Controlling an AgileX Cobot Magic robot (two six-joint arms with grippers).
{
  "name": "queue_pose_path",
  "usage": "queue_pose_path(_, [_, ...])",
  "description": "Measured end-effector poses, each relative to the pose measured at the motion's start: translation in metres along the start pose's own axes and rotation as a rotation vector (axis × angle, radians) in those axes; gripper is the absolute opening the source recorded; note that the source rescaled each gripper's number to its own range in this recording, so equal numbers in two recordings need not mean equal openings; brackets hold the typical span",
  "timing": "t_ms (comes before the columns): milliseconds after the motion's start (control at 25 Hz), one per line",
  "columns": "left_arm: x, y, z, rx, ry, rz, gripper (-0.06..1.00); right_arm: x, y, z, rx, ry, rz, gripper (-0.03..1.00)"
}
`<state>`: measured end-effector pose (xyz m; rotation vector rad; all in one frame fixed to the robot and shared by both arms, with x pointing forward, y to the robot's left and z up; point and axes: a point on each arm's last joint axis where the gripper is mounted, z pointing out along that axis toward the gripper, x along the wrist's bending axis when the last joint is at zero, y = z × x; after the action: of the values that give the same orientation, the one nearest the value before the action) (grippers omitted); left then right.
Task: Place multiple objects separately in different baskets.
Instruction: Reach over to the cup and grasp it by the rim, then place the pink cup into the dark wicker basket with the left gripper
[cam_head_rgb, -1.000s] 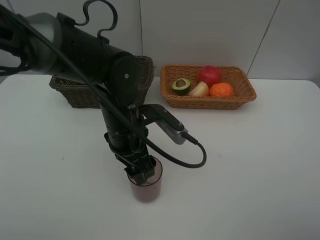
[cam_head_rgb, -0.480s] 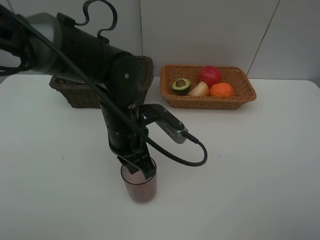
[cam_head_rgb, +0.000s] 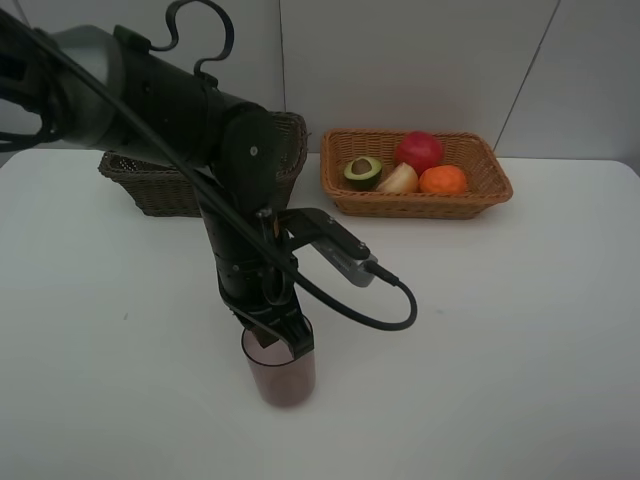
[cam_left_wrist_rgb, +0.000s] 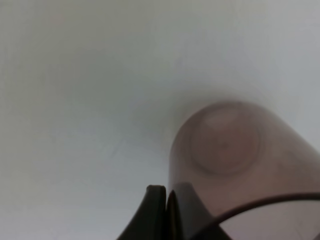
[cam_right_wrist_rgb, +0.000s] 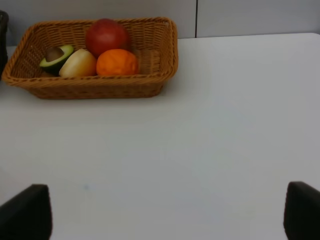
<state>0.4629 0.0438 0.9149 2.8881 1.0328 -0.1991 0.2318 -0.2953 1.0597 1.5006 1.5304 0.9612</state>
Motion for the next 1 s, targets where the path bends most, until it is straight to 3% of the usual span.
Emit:
queue_pose_path(720, [-0.001,0.013,-0.022,0.016,-0.006,0.015,0.00,0.000,0.000,0.000,0.000,0.000,0.000,0.93])
queue_pose_path(1000, [0.018,0.026,-0.052,0.000,0.014,-0.010,0.00,0.000,0.000,0.000,0.000,0.000,0.000,0.93])
